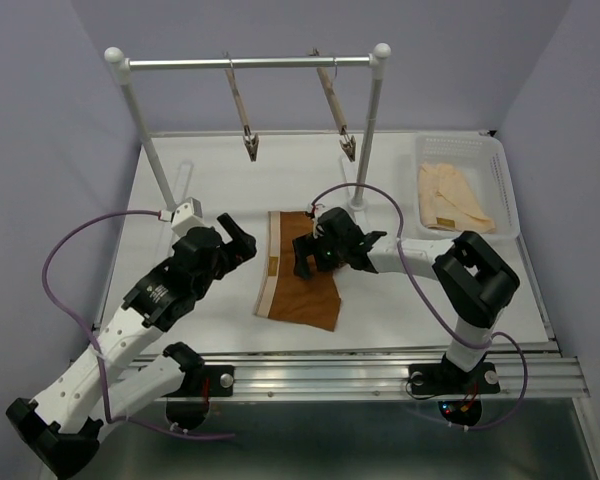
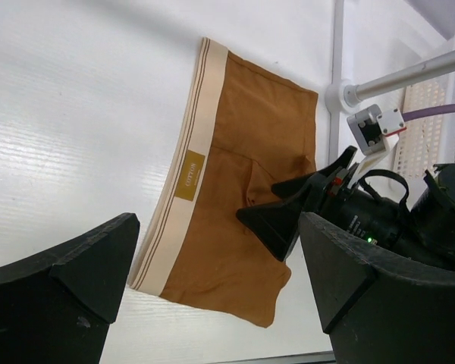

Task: Clip the underwear to the hanger

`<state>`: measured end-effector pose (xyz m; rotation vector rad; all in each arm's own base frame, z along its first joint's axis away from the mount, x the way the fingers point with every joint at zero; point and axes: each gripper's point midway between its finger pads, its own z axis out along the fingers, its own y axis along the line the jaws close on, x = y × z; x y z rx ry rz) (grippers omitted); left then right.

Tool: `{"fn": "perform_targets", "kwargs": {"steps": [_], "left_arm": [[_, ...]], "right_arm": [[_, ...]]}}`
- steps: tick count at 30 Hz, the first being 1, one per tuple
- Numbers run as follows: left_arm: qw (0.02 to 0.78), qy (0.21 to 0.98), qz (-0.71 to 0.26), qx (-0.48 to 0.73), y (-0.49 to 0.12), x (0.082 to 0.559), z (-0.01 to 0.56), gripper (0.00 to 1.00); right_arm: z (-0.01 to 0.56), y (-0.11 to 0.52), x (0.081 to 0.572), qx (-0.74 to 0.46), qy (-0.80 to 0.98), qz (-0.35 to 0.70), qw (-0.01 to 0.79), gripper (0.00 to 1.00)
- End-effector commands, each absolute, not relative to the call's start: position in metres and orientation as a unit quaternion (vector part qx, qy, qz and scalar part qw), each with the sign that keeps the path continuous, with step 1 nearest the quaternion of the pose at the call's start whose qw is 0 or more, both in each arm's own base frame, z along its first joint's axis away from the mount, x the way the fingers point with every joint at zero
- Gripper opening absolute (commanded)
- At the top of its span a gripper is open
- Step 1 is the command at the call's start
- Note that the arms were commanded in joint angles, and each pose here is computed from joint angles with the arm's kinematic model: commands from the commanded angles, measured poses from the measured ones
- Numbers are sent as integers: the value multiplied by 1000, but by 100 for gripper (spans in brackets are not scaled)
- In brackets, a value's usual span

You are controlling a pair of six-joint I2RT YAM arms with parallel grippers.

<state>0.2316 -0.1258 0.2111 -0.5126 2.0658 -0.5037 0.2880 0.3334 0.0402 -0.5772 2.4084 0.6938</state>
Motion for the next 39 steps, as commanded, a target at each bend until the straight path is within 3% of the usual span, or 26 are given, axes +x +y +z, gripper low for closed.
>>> {"fn": "perform_targets", "kwargs": {"steps": [1,8,13,23,31,39], "left_arm": [[491,824,-178,-219,-112,240,241,99],[517,811,-183,-204,-115,248,298,99],[558,771,-263,-160,-134,246,371,99],[567,729,-381,-41,-226,252,460,99],[583,720,-375,-29,-279,280,516,99],[595,722,-347,-66,-313,337,521,99]], "right_arm": [[51,332,281,-222,897,267,274,100],[115,329,292,-186,884,275,329,100],[154,285,296,-105,884,233,392,100],[143,178,291,14,911,107,399,100],[136,139,278,38,912,67,403,100],[159,125,270,50,895,70,438,100]]}}
